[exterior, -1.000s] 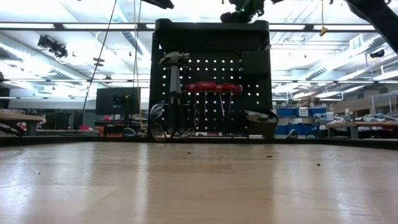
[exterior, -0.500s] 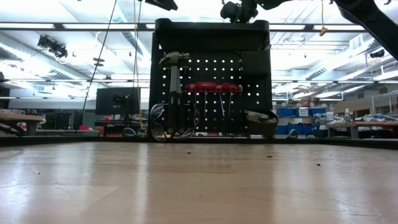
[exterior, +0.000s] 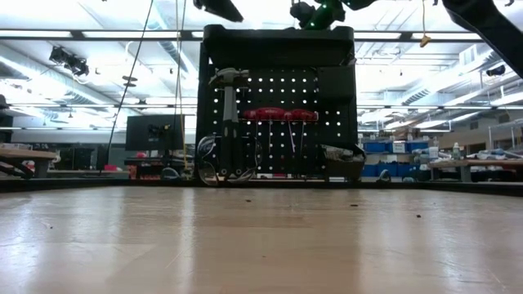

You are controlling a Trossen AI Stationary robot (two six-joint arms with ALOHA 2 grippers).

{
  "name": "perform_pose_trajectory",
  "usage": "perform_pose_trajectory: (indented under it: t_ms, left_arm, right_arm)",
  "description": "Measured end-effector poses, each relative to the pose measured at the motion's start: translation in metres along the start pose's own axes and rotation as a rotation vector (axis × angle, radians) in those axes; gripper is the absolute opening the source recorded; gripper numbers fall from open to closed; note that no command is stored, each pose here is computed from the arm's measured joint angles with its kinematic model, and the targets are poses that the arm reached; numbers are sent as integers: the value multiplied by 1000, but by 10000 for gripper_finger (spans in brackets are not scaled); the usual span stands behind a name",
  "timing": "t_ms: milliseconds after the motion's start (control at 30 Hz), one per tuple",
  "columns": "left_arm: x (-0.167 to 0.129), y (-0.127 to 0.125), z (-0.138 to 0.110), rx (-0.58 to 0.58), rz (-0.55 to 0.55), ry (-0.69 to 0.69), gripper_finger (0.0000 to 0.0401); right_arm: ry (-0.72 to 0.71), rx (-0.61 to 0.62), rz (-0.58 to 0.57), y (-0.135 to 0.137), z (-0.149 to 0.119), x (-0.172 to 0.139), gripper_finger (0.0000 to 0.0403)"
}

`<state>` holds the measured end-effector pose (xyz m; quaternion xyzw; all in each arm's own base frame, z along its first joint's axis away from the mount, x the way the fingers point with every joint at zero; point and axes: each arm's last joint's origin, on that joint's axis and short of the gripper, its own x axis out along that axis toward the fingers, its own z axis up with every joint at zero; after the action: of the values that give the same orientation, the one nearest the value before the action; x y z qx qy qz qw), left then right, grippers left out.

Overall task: Hang tools onto peg board
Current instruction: Put the C-clamp on the table

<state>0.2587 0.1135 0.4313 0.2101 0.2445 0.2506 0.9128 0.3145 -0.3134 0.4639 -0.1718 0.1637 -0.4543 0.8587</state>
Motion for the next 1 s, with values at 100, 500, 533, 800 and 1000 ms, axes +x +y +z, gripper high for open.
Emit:
perform_pose_trajectory:
  t_ms: [100, 500, 533, 800, 1000]
  left_arm:
    - [12, -2, -3, 12, 3, 30, 223]
    - [10, 9, 0, 16, 218, 64, 223]
    - [5, 11, 1, 10, 227, 48, 223]
    - [-10, 19, 5, -12, 302, 28, 223]
    - [-12, 21, 3, -2, 398, 87, 223]
  right_arm:
    - [-14, 28, 50, 0, -1, 0, 9]
    - [-126, 86, 78, -2, 9, -1, 9]
    - [-133, 94, 77, -3, 10, -1, 9]
    - [-174, 104, 155, 4, 16, -7, 9]
    - [-171, 99, 143, 5, 16, -7, 9]
